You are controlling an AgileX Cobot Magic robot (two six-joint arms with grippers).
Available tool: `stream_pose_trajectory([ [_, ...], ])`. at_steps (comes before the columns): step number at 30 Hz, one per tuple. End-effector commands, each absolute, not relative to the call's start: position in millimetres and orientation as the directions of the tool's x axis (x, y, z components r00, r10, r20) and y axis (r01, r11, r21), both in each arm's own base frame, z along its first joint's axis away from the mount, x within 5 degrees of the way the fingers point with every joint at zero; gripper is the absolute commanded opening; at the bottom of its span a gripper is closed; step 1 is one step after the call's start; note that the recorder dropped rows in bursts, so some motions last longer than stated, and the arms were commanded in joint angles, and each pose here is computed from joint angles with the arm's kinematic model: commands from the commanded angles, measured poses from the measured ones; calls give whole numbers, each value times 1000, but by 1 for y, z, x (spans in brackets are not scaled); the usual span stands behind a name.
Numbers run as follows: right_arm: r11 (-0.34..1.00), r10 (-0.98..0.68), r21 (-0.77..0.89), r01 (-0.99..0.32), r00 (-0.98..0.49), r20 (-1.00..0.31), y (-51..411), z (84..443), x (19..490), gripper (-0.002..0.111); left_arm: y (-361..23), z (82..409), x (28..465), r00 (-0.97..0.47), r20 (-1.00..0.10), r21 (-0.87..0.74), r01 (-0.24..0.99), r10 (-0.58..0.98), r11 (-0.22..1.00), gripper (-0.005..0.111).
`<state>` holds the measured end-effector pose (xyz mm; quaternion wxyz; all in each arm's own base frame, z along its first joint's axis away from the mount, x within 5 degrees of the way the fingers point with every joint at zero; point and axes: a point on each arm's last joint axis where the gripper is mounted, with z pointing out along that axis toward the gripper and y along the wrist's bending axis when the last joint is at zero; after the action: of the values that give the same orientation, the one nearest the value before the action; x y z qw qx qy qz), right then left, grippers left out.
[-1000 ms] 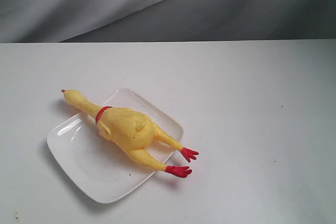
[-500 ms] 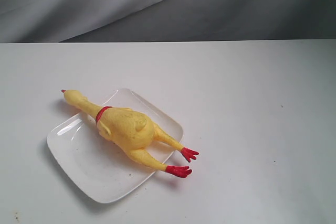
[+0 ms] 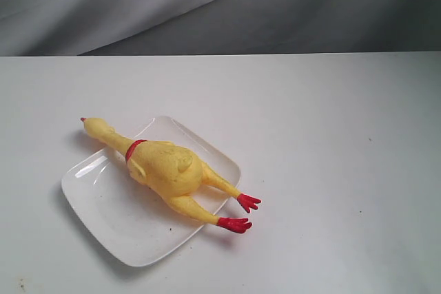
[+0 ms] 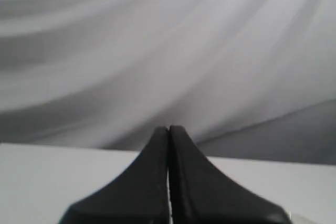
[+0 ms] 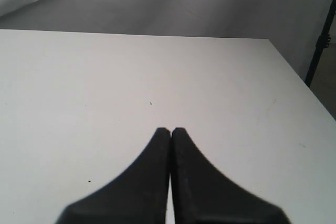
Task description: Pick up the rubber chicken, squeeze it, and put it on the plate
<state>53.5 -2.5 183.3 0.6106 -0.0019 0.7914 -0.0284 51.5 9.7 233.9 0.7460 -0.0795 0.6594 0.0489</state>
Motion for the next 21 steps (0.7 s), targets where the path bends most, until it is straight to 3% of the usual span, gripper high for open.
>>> stream_pose_trajectory([
  [1, 997, -50, -62, 40, -254, -966, -3, 182, 53, 0, 10, 205, 56, 14, -997, -83, -184, -81, 979, 0],
  [8, 997, -50, -62, 40, -254, -966, -3, 182, 53, 0, 10, 186, 54, -188, -974, -84, -198, -123, 977, 0],
  [21, 997, -50, -62, 40, -254, -966, -3, 182, 53, 0, 10, 186, 53, -195, -973, -86, -199, -126, 976, 0],
])
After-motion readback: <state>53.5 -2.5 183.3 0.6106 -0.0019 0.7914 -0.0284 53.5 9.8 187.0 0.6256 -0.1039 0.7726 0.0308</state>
